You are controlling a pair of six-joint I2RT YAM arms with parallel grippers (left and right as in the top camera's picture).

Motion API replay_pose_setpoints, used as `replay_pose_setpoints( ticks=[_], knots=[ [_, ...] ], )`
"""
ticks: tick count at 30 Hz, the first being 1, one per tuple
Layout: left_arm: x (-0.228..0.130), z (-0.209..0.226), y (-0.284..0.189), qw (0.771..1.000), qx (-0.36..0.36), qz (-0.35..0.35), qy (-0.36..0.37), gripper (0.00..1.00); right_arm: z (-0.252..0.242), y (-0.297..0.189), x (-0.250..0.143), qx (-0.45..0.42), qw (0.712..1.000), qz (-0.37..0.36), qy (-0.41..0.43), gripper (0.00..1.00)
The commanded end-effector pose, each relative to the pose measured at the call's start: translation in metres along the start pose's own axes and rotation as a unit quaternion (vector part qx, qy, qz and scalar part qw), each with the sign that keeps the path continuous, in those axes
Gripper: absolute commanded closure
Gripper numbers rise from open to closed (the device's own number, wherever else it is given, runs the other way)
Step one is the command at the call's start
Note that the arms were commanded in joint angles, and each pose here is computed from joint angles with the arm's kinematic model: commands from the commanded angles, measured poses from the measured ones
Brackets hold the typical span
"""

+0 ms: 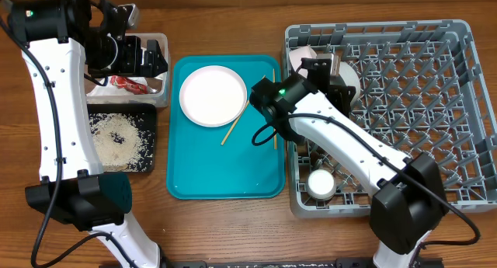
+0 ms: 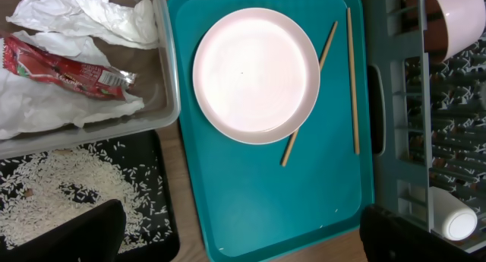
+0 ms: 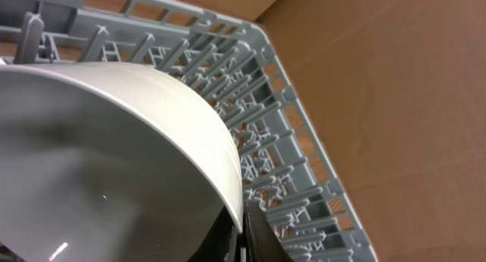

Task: Sort waste into correct bins and load items into the dishwasher
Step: 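Lift the white bowl and set it in the dish rack, then move the right gripper to the white plate on the teal tray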

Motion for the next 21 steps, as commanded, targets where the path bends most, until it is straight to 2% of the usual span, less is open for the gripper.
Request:
replay_pose_setpoints(
  ticks=[1, 6, 13, 21],
  knots=[
    [0.002, -0.007, -0.012, 1.0, 0.0, -0.022, 0.015, 0.0, 0.011, 0.006, -0.009, -0.002, 1.0, 0.015, -0.003, 0.96],
    [0.002, -0.007, -0.012, 1.0, 0.0, -0.022, 0.015, 0.0, 0.013, 0.017, -0.018, -0.02, 1.0, 0.008, -0.011, 0.96],
    [0.002, -0.007, -0.012, 1.0, 0.0, -0.021, 0.015, 0.0, 0.007, 0.042, -0.021, -0.04, 0.998, 0.038, 0.007, 0.96],
    [0.002, -0.007, -0.012, 1.0, 0.0, -0.022, 0.015, 0.0, 0.017, 0.031, -0.033, -0.006, 0.997, 0.077, -0.003, 0.96]
  ],
)
Point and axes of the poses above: each gripper's point midway between its finger pads, its own y axis out along the fingers, its own z axis along the line the jaws close on, x = y × z, the point moved 6 cm from there along -y, back along the fingers, and after that the axes turned 7 degrees about y, right-handed, at the moved point
